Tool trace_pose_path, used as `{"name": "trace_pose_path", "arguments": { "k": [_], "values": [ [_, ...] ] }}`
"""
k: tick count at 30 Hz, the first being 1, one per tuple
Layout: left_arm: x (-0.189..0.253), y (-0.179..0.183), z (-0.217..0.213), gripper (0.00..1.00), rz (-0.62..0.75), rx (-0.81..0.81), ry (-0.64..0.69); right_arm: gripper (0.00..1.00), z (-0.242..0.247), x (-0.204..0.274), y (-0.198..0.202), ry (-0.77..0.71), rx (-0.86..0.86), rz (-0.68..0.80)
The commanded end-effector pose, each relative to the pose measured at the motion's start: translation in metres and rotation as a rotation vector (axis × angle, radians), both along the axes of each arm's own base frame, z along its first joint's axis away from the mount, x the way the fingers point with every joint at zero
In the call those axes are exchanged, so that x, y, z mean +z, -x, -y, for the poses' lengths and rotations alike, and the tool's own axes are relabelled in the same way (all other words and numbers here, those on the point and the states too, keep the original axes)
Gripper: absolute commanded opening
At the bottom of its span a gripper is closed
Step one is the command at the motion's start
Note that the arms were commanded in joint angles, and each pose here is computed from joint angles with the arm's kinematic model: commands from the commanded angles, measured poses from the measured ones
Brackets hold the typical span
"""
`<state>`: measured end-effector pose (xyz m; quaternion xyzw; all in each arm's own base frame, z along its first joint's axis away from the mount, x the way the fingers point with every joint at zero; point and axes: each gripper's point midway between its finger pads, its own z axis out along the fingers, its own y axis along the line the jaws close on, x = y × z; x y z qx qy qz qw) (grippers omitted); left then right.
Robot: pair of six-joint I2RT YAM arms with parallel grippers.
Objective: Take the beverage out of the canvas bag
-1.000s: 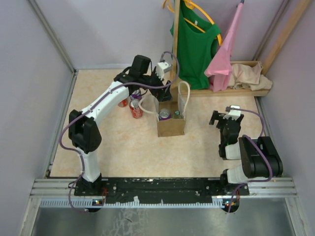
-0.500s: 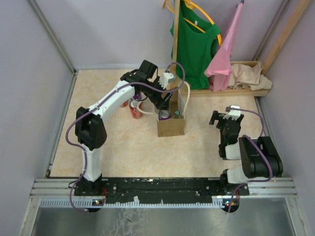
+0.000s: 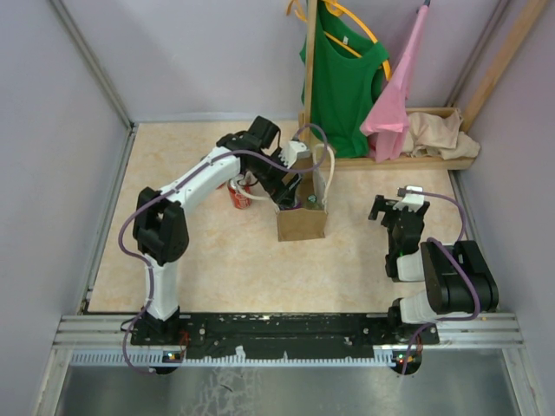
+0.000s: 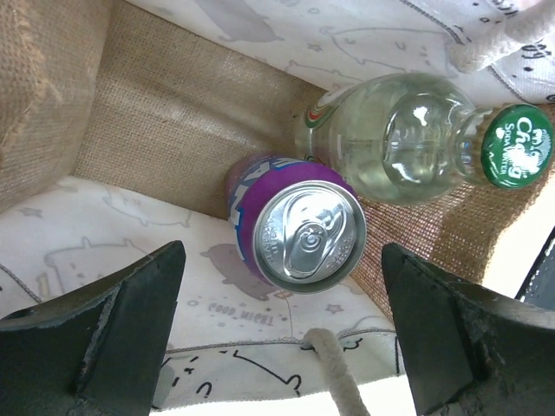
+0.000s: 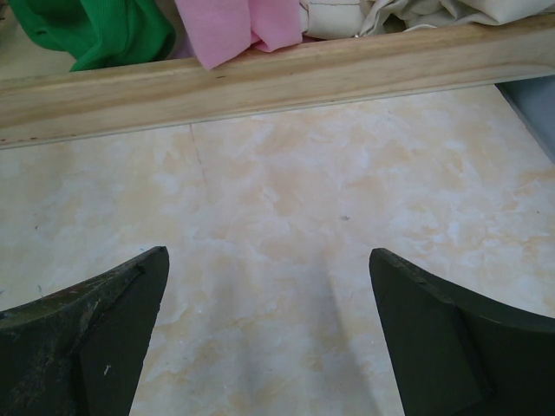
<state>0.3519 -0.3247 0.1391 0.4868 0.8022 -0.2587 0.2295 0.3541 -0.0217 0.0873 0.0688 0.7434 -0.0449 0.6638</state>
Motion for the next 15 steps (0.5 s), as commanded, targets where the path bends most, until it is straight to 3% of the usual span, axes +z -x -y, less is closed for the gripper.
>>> {"name": "trace_pose_path", "arguments": {
  "k": [1,15],
  "values": [
    [-0.001,0.014,0.005,0.99,-0.016,-0.052,0.001,0.99,0.001,0.020,-0.009,-0.002,-0.006,0.071],
    [-0.031,0.021,0.008,0.99,-0.075,-0.085,-0.029,0.99,0.001,0.020,-0.009,-0.002,-0.006,0.071]
  ]
}}
